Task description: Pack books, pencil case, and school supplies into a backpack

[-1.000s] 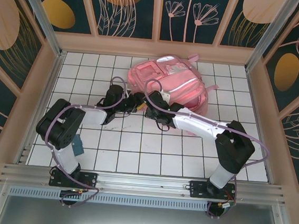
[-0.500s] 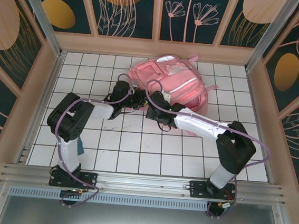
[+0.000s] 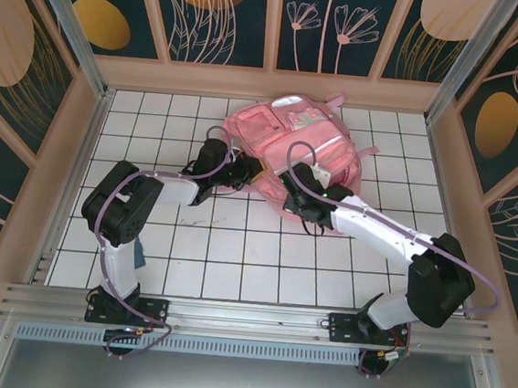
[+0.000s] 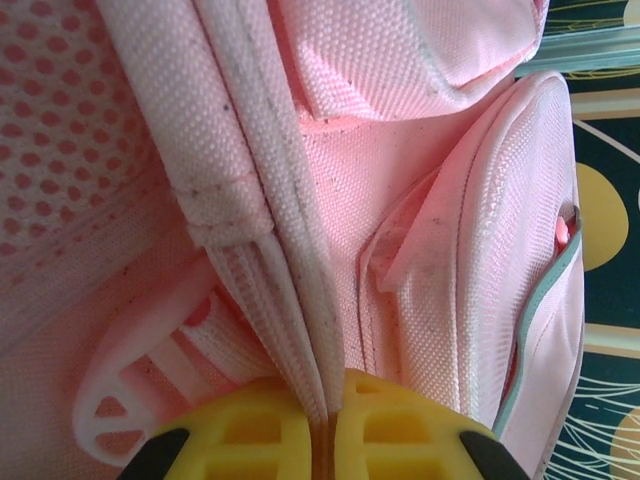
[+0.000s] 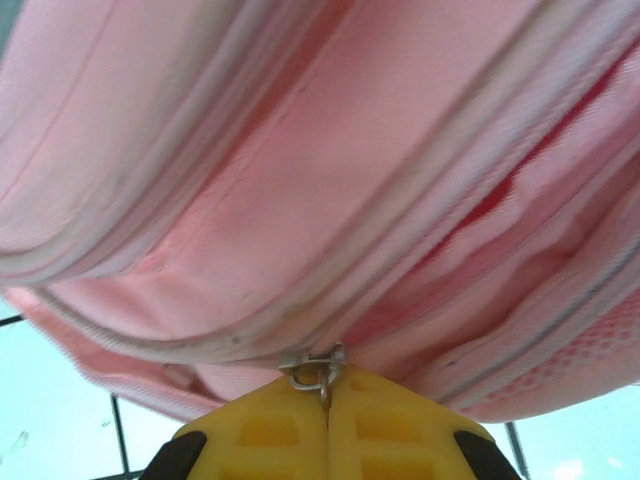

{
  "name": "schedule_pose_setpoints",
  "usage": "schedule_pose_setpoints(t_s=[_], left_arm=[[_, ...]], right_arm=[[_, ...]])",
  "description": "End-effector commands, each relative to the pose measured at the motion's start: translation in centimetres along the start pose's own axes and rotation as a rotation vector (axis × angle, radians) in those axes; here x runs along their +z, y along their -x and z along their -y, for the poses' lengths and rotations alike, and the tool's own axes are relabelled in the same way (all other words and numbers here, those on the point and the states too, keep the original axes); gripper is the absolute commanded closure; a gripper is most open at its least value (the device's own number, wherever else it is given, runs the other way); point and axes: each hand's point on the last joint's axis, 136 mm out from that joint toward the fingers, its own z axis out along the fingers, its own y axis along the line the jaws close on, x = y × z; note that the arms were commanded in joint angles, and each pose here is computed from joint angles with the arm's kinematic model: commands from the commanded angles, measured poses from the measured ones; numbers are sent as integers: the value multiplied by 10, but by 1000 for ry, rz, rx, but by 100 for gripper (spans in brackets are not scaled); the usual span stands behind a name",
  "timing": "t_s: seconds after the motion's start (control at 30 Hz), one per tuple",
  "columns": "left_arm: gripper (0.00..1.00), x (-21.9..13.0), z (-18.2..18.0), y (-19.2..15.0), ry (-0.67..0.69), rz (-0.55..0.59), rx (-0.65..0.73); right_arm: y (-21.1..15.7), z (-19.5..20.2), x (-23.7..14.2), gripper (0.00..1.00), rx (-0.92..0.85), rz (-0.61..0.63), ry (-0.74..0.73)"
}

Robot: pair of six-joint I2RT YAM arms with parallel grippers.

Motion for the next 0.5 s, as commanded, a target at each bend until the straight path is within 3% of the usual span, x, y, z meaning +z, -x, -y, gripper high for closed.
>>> schedule_pose_setpoints(t_s=[0.0,0.2,0.4,0.47], left_arm=[[95,-16,-7,38,61,130,37],[97,-28,-8,46,84,146,59],[97,-37,-15,57,127,176,77],[92,-49,-21,68,155,210,78]], right_arm=[[18,63,-5,100,-10,65,-213],[44,62,-8,100,-81,138,-225],[18,-11,-11,100,-273,19,108],[1,-44,-18,100,-326,-26,239]])
